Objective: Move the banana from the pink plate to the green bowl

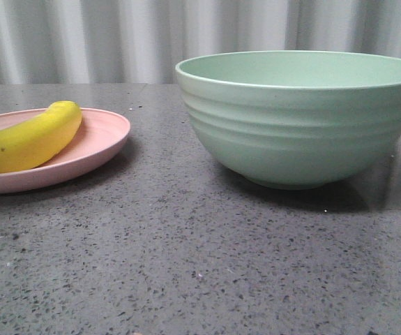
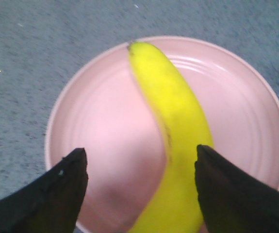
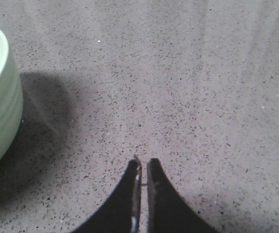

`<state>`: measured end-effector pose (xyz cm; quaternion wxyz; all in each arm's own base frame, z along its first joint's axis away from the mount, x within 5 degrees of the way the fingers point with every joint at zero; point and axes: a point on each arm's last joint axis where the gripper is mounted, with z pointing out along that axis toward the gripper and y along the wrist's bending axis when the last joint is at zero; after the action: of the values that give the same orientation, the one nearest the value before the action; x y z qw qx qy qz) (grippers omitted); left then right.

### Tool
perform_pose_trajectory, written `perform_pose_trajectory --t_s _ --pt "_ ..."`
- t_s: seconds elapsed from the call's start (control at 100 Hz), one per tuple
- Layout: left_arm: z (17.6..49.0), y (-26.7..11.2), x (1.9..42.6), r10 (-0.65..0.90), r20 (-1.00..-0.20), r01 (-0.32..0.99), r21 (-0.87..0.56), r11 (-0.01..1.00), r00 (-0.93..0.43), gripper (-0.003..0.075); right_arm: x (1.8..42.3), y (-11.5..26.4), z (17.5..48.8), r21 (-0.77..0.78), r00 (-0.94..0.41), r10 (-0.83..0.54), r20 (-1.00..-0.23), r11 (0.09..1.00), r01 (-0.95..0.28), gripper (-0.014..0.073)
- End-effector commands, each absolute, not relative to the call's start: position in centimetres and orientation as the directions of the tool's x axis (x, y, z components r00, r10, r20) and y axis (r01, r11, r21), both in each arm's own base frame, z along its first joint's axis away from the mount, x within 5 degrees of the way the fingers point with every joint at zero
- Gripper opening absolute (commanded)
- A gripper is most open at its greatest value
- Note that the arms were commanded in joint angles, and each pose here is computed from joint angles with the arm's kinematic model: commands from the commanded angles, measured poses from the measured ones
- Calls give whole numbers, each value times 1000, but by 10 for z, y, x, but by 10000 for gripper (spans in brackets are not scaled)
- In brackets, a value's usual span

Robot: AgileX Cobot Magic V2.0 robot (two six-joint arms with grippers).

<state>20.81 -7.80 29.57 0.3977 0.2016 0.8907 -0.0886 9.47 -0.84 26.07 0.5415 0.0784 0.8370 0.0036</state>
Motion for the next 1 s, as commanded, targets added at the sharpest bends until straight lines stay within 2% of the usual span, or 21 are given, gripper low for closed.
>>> perform_pose_trajectory --t_s 0.0,0.47,0.7,0.77,0.99 --pt "304 -89 216 297 -760 460 -3 888 -578 439 99 -10 277 78 -316 114 -942 989 126 -64" --pt "272 -110 251 369 -615 488 -31 872 -697 439 99 -10 277 78 -316 114 -942 989 126 -64" --pt "266 -112 256 375 -594 488 -35 872 -712 429 99 -10 277 78 -316 114 -942 989 126 -64" --pt "267 -112 256 373 -599 488 -33 872 -708 370 99 -10 277 78 -316 114 -942 989 126 -64" --pt "267 -112 257 370 -607 487 -31 873 -703 63 99 -10 276 77 -325 115 -939 989 126 -64"
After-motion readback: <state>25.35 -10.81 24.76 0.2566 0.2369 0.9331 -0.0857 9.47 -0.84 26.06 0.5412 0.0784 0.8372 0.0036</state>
